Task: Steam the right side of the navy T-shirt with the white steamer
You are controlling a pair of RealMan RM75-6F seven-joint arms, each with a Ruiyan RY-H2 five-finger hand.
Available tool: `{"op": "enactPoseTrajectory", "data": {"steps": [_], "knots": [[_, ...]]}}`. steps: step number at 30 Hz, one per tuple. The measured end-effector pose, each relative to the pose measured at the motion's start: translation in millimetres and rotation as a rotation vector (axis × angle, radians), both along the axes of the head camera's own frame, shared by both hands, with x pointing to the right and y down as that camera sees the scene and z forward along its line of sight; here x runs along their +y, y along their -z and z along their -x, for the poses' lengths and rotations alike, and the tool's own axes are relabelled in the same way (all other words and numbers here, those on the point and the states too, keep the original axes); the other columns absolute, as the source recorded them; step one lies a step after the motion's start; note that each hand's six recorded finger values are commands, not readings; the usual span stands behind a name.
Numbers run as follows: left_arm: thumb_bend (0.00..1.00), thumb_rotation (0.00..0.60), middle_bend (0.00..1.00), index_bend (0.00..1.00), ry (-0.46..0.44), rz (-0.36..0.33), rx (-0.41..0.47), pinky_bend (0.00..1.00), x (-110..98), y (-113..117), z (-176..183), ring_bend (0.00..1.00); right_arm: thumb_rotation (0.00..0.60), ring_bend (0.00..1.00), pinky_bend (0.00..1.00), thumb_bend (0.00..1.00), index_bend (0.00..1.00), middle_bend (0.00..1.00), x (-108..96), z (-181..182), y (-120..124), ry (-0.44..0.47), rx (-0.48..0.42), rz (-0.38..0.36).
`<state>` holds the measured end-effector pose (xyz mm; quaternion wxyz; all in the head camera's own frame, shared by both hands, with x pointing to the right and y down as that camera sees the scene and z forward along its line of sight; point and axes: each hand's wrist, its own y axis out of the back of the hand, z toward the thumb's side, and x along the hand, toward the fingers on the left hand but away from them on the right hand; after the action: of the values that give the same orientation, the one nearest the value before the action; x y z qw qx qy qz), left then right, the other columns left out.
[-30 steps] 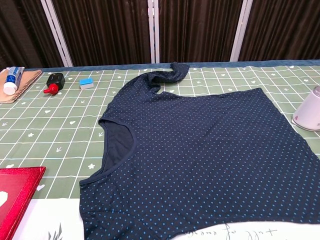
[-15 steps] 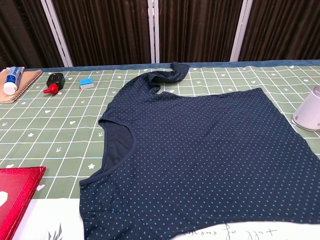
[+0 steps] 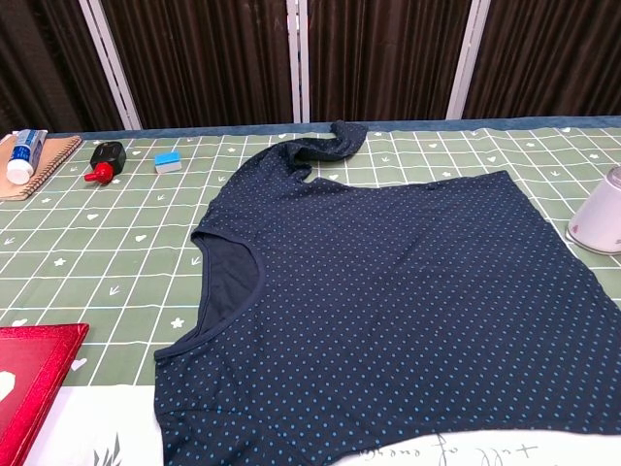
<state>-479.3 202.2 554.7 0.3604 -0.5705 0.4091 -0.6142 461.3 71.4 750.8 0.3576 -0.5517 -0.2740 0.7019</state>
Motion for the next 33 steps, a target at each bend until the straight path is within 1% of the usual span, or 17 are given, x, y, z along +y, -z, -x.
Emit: {"op": "enactPoseTrajectory", "data": {"steps": [2,5,7,12,15,21,25,27,31,33], "knots": [[0.00,0.600,0.00,0.00,0.001,0.003,0.002,0.00,-0.2,-0.8,0.0,0.00,0.600,0.69,0.86,0.73,0.80,0.69,0.4,-0.8,-0.3,-0.005,-0.007,0.005],[0.00,0.600,0.00,0.00,0.000,0.006,0.002,0.00,-0.4,-1.9,0.0,0.00,0.600,0.70,0.92,0.74,0.84,0.70,0.7,-1.7,2.5,-0.003,-0.028,-0.003],[0.00,0.600,0.00,0.00,-0.002,0.007,0.003,0.00,-0.4,-2.2,-0.1,0.00,0.600,0.71,0.94,0.74,0.85,0.70,0.5,-1.5,6.0,0.003,-0.048,-0.018],[0.00,0.600,0.00,0.00,-0.001,0.010,0.009,0.00,-0.1,-2.4,-0.1,0.00,0.600,0.72,0.95,0.78,0.84,0.70,5.1,-10.0,15.5,0.011,-0.074,-0.043],[0.00,0.600,0.00,0.00,-0.002,0.011,0.013,0.00,0.2,-2.2,-0.4,0.00,0.600,0.72,0.95,0.79,0.84,0.70,3.7,-12.0,23.6,0.024,-0.096,-0.069],[0.00,0.600,0.00,0.00,-0.005,0.019,0.022,0.00,1.9,-2.7,-1.4,0.00,0.600,0.73,0.95,0.82,0.84,0.70,-4.4,-6.2,45.9,0.053,-0.195,-0.166],[0.00,0.600,0.00,0.00,-0.004,0.023,0.029,0.00,1.2,-3.1,-1.5,0.00,0.600,0.73,0.95,0.82,0.83,0.70,-8.9,13.2,56.3,0.091,-0.287,-0.233],[0.00,0.600,0.00,0.00,-0.003,0.022,0.032,0.00,0.3,-2.5,-1.3,0.00,0.600,0.73,0.95,0.82,0.83,0.70,-11.9,32.7,58.2,0.119,-0.352,-0.256],[0.00,0.600,0.00,0.00,0.002,0.024,0.035,0.00,-0.4,-2.4,0.0,0.00,0.600,0.73,0.95,0.82,0.83,0.70,-16.6,72.0,56.2,0.158,-0.462,-0.261],[0.00,0.600,0.00,0.00,0.006,0.024,0.037,0.00,-0.7,-2.4,0.9,0.00,0.600,0.73,0.95,0.82,0.83,0.70,-18.5,88.2,55.4,0.176,-0.497,-0.257]]}}
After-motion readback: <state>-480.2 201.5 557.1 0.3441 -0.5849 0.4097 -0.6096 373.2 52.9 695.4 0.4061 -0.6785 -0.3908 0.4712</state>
